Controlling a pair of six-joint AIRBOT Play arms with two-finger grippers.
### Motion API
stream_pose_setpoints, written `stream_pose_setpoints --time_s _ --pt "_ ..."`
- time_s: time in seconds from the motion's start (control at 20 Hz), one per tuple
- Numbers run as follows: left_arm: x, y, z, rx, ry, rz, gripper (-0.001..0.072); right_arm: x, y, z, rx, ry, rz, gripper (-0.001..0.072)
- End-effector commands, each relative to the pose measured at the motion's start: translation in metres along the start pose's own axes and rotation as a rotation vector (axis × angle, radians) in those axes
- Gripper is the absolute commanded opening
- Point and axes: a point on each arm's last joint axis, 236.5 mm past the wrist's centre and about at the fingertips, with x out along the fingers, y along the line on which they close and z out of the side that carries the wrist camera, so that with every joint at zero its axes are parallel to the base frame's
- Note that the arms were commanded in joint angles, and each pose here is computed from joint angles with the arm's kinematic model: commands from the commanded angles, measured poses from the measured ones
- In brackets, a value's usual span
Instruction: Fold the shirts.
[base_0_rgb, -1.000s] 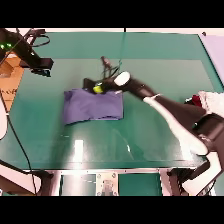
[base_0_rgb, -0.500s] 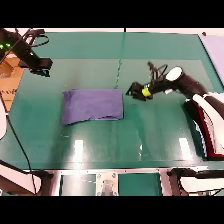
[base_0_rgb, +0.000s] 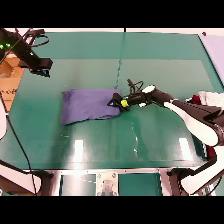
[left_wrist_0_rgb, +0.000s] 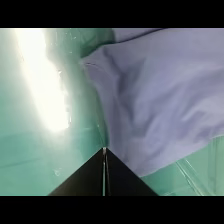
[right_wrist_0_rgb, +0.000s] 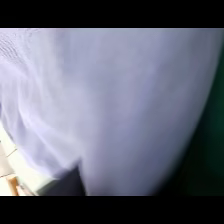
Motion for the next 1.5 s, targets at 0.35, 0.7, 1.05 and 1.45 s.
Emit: stream_pose_setpoints --time_s 0.35,0.7,1.05,1.45 --pt "0.000 -0.002 -0.001 0.000 0.003 -0.008 0.0025 -0.228 0.146 0.098 -0.213 -0.381 0.219 0.0011" --pt "-0.001 -0.018 0.004 -0.020 -0.018 -0.077 0.0025 -0.529 0.015 0.111 0.003 -0.910 0.001 0.0011" --pt "-0.001 -0.019 0.005 -0.020 -0.019 -0.081 0.0025 -0.646 -0.099 0.025 0.283 -1.115 -0.343 0.0011" --pt "-0.001 -0.020 0.004 -0.019 -0.017 -0.083 0.0025 -0.646 -0.155 -0.056 0.528 -1.114 -0.542 0.0011"
